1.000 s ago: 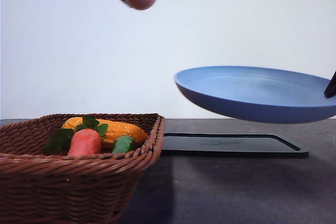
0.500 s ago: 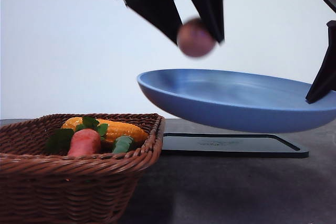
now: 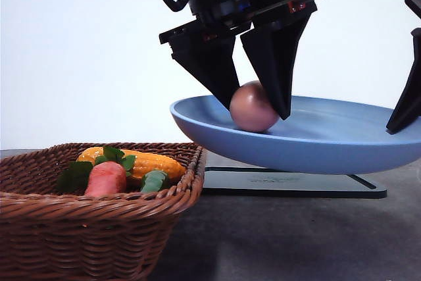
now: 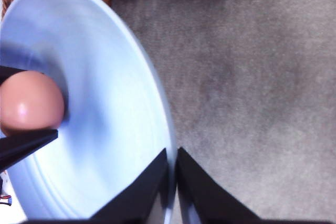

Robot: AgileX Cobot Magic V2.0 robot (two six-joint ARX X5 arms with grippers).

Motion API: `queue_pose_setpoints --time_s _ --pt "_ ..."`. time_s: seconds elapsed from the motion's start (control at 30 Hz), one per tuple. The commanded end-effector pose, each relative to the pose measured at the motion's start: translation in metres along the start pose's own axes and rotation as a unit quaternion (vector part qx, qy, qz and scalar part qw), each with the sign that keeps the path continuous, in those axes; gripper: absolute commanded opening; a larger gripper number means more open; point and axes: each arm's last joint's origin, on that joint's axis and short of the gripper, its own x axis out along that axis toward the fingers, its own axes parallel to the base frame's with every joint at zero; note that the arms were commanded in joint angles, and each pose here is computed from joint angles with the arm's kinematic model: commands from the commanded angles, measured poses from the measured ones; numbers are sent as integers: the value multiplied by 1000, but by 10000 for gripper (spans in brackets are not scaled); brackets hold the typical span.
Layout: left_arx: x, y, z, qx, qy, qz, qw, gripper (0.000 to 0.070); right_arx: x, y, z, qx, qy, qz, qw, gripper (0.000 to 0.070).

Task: Transfer egg from basket to plate and serve

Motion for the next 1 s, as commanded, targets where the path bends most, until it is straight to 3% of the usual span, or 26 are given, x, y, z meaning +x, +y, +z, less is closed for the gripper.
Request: queue_pose_setpoints --time_s 0.0,0.07,0.13,0.33,0.57,0.77,0.97 --pt "2 -6 3 10 -4 -6 1000 304 0 1 1 0 2 4 1000 0" --pt "2 -6 3 9 -3 -6 1000 389 0 1 0 3 6 3 1000 0" --pt "1 -6 3 8 -4 -6 1000 415 0 1 -1 5 9 2 1000 0" --pt "-23 -3 4 5 -30 -5 1000 415 1 0 -2 8 17 -2 1000 0" --pt "-84 11 0 -11 -109 31 994 411 10 -10 4 27 32 -11 999 0" --pt "-147 30 -17 -39 -183 60 980 410 18 -23 24 41 15 -7 999 0" --pt "-203 49 -43 -78 -255 117 957 409 20 -40 57 60 0 -21 998 0"
